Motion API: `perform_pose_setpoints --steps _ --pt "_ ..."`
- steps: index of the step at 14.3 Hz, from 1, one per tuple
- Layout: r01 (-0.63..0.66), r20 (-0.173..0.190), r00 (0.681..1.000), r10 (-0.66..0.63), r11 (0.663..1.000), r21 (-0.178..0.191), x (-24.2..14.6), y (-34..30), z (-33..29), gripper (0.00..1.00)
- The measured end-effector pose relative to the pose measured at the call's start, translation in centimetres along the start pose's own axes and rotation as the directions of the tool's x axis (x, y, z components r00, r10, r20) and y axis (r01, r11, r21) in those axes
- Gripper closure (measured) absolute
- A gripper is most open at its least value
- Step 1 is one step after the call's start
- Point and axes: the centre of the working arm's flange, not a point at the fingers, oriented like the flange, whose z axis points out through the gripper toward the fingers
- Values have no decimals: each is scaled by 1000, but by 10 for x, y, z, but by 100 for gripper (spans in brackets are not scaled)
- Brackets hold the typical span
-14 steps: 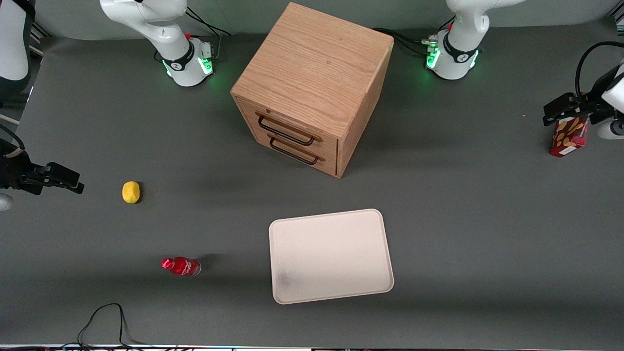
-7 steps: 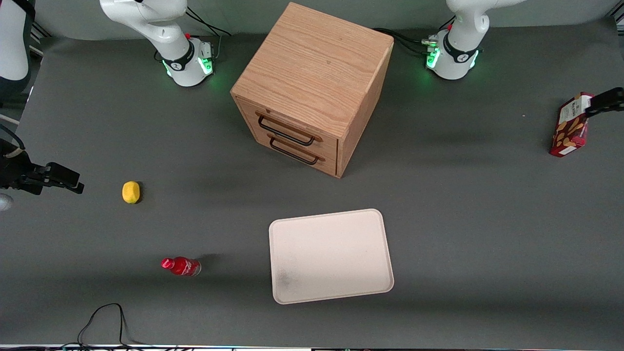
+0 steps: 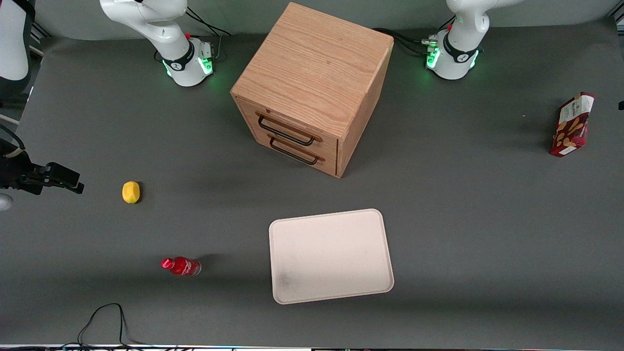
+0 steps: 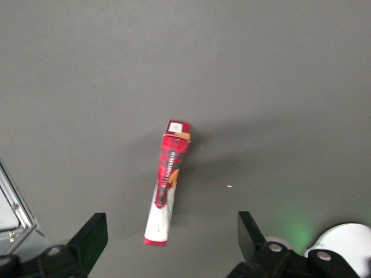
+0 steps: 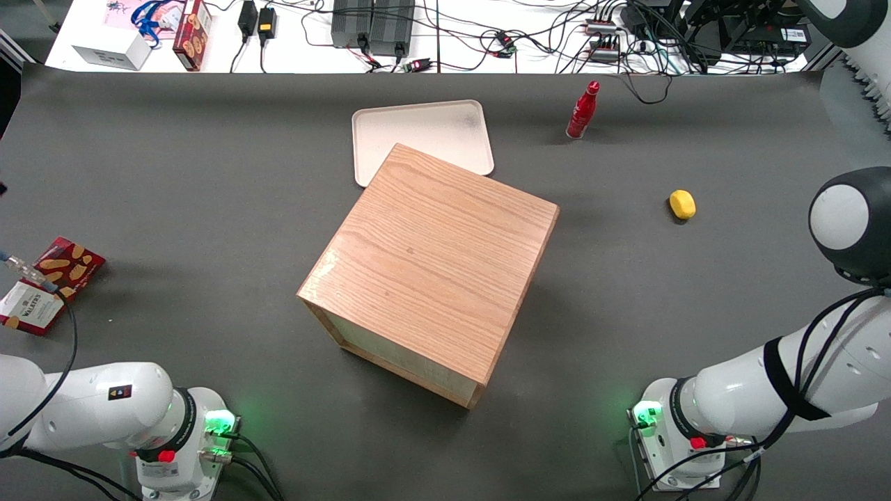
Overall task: Place red cookie box on tray
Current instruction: 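Close the left gripper on the top of the shortbread box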
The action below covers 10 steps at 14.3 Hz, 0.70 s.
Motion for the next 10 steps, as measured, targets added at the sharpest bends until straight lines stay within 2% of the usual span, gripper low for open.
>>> perform_pose_setpoints --steps 3,5,7,10 --pt "-78 -17 997 79 996 31 -18 -9 69 0" --pt "-149 3 989 149 988 48 -24 -8 110 0" --pt "-199 20 980 198 979 48 -32 -10 144 0" --pt "-237 25 972 236 969 64 -44 -13 175 1"
